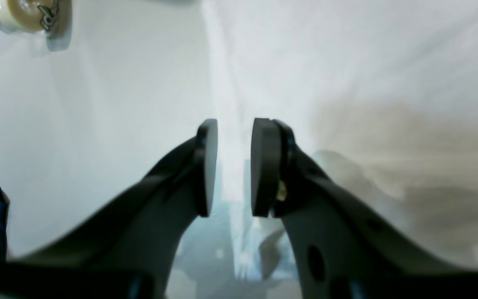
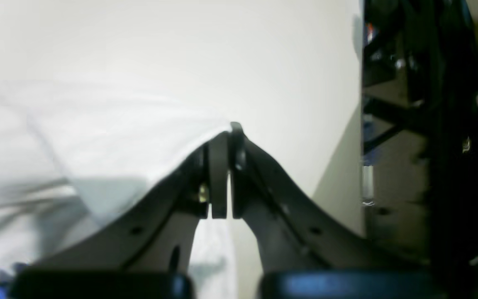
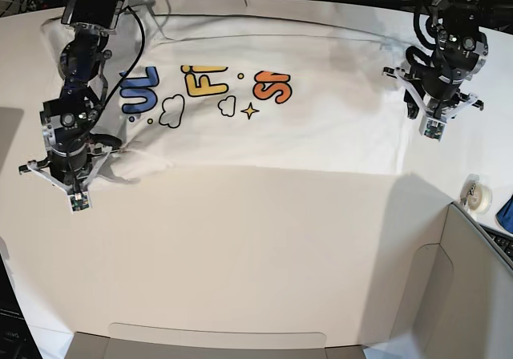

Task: Layout the t-shirt on the table in an organized manner, then fold the t-shirt properly
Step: 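Move the left gripper to the opposite sleeve end and grasp it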

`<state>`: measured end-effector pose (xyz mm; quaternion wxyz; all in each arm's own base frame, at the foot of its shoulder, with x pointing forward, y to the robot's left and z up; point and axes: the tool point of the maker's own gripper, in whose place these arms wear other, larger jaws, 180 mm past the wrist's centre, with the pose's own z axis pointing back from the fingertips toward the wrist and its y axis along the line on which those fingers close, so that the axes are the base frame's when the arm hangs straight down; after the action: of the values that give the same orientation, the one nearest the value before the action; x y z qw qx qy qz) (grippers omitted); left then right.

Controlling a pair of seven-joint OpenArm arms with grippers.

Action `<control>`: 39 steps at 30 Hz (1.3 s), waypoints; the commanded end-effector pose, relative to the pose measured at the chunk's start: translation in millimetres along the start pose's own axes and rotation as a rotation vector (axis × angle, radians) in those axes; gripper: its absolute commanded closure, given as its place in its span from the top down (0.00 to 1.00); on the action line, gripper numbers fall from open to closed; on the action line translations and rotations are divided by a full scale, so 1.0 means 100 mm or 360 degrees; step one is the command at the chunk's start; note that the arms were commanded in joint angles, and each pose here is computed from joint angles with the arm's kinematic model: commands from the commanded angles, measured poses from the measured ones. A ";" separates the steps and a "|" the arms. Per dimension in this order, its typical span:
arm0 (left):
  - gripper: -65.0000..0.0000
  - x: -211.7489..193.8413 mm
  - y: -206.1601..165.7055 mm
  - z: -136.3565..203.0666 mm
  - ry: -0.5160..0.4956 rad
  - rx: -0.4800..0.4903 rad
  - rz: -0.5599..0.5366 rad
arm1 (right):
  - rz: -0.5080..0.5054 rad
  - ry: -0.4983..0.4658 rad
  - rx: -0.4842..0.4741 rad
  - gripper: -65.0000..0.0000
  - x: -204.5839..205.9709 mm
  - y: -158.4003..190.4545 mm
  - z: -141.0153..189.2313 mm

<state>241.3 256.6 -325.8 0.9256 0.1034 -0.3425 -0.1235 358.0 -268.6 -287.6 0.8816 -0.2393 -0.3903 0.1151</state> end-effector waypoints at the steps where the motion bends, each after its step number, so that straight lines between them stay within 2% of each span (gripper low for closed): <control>1: 0.23 0.12 0.08 0.04 -0.0064 0.0039 -0.0012 | -0.0062 -0.0065 -0.0051 0.00 0.08 -0.16 0.05; 5: 0.26 0.22 0.12 0.03 -0.0101 0.0052 -0.0008 | -0.0276 -0.0063 0.0065 0.00 -0.11 -0.13 0.06; 9: 0.32 0.49 0.19 -0.01 -0.0197 0.0075 0.0006 | -0.0276 -0.0020 0.0102 0.00 -0.24 -0.03 0.07; 11: 0.36 0.67 0.28 -0.10 -0.0244 0.0071 0.0068 | -0.0249 -0.0027 0.0131 0.00 -0.21 0.05 0.07; 14: 0.39 0.89 0.38 -0.37 -0.0267 -0.0065 0.0225 | -0.0233 -0.0029 0.0147 0.00 -0.20 0.09 0.07; 18: 0.39 1.00 0.56 -0.77 -0.0181 -0.0292 0.0454 | -0.0233 -0.0024 0.0147 0.00 -0.20 0.09 0.07; 20: 0.39 1.06 0.65 -0.90 -0.0157 -0.0354 0.0581 | -0.0233 -0.0022 0.0147 0.00 -0.21 0.09 0.07; 25: 0.39 0.97 0.76 -1.15 -0.0059 -0.0401 0.0778 | -0.0233 -0.0022 0.0147 0.00 -0.21 0.09 0.07; 31: 0.39 0.70 0.62 -1.32 0.0063 -0.0510 0.0959 | -0.0233 -0.0024 0.0146 0.00 -0.20 0.09 0.07; 39: 0.39 0.61 0.40 -1.42 0.0062 -0.0637 0.1138 | -0.0229 0.0000 0.0158 0.00 -0.27 0.13 0.08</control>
<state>374.8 288.9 -396.9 0.9241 -0.2007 -0.2896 0.1477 326.6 -262.5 -321.6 0.9094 -0.1580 -0.3777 0.0734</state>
